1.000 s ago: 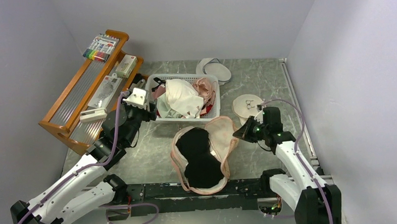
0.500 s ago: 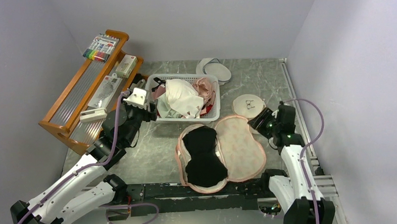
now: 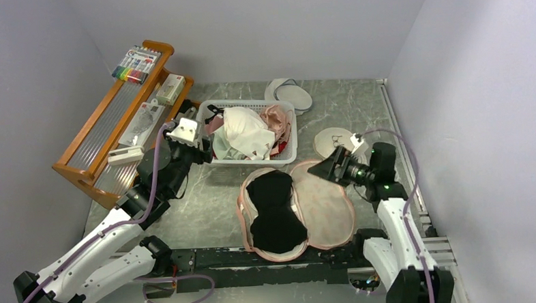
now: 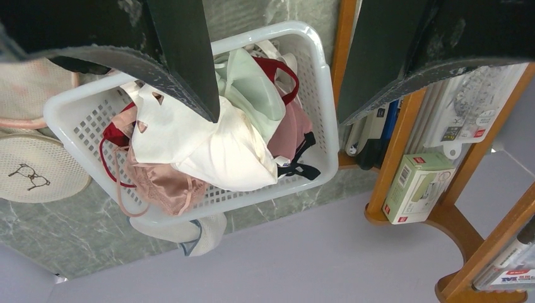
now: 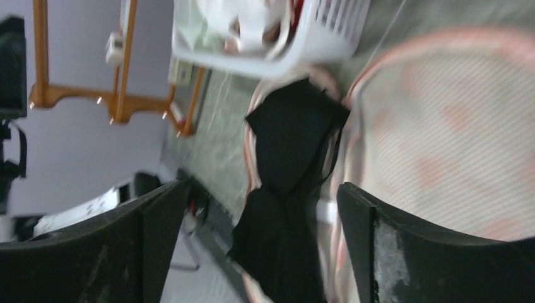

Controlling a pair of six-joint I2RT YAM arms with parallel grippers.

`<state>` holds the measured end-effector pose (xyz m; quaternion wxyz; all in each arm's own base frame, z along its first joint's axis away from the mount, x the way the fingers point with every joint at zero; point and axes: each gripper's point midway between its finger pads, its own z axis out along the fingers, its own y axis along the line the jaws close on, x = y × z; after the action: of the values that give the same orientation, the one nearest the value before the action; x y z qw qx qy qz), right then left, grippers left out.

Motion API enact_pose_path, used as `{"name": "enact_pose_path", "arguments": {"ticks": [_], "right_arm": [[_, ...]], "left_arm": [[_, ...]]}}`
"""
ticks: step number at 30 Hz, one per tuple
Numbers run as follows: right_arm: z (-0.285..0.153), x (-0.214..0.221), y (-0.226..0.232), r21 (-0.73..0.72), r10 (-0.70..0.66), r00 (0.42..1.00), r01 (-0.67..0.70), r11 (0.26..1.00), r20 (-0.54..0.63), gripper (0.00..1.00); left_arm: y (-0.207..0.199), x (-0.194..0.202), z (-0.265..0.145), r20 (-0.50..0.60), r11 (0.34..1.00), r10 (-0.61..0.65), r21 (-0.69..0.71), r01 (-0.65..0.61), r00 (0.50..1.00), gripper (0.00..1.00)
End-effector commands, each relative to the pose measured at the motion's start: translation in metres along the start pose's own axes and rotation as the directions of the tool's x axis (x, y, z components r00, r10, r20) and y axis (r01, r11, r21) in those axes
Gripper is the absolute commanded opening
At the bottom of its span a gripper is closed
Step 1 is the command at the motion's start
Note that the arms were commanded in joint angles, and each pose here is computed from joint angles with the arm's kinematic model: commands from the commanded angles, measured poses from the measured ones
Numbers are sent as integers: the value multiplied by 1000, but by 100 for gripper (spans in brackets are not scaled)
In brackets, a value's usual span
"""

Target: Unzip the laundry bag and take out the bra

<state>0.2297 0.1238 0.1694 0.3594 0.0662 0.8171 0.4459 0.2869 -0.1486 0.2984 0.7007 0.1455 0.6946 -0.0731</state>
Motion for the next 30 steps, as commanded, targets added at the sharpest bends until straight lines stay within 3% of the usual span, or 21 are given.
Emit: {"name": "enact_pose_path", "arguments": {"ticks": [1,7,13,30], "right_arm": [[10,47,23,-205,-7,980,-35,978,-199,82],[45,61,7,-204,58,983,-94,974,-176,75],[68,73,-23,-181,150,967,-188,966,-204,52],[105,80,-52,-73,187,963,-204,976,-195,56]], "left_arm": [[-1,-15,2,30,1000,-24,12,24,999,80],[-1,-7,6,1,1000,-8,2,8,1000,79],[3,-4,7,-9,1000,5,-21,-5,1000,79],[0,-6,7,-2,1000,2,-1,-2,1000,79]]}}
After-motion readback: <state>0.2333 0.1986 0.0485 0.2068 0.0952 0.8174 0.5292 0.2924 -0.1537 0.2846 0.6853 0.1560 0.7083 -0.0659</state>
